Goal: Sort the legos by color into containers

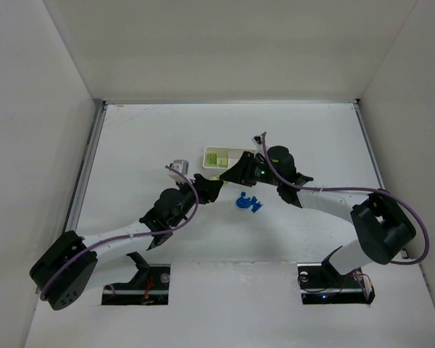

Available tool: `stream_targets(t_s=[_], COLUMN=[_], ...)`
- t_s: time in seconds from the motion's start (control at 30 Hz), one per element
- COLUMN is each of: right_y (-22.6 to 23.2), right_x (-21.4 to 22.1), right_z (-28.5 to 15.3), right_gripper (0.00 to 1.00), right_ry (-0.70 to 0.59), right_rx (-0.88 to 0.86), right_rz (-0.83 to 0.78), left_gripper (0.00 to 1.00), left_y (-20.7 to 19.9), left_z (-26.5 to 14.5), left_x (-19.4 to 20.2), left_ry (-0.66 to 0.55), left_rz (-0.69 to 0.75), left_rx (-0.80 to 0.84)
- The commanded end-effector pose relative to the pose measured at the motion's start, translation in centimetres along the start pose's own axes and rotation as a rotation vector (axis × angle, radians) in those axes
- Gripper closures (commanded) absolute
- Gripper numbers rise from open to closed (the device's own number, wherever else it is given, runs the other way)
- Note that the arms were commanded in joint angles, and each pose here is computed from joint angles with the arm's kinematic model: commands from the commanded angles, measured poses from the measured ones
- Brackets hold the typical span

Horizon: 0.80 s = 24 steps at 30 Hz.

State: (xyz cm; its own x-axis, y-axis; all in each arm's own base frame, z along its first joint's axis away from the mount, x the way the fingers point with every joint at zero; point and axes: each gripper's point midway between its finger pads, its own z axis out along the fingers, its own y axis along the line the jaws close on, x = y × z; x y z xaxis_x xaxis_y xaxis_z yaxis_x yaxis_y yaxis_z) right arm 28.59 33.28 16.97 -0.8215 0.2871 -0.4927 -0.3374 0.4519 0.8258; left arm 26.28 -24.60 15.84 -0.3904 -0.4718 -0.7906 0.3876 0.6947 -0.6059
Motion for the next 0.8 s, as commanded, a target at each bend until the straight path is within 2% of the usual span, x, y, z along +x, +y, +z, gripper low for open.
stream_targets(t_s=[0.0,0.17,0.43,0.6,0.77], right_y=[1.6,1.3,1.8,1.8,2.0], right_x=[-1.1,-1.4,-1.3,-1.3,-1.9], right_z=[-0.1,0.0,-0.2,-0.3,-0.8], right_gripper=[0.71,0.71,0.71,0.71,0.71], right_ry=[-0.038,-0.053,-0.06,-0.07,-0.09], right_rx=[-0.081,-0.078,-0.1,-0.104,-0.12], right_rz=[-0.014,-0.011,-0.018,-0.018,-0.008], left_gripper=[0.49,0.61,0.66,0.83,0.88], left_y=[-2.8,-3.2,-3.5,-4.0,-4.0], left_z=[0.2,0.0,0.4,0.5,0.4], left_x=[-3.1,-3.4,-3.3,-3.1,-3.1], left_ry=[-0.092,-0.1,-0.091,-0.076,-0.07], left_rz=[-0.053,-0.141,-0.244,-0.266,-0.264], left_rx=[0.078,0.088,0.111,0.141,0.143])
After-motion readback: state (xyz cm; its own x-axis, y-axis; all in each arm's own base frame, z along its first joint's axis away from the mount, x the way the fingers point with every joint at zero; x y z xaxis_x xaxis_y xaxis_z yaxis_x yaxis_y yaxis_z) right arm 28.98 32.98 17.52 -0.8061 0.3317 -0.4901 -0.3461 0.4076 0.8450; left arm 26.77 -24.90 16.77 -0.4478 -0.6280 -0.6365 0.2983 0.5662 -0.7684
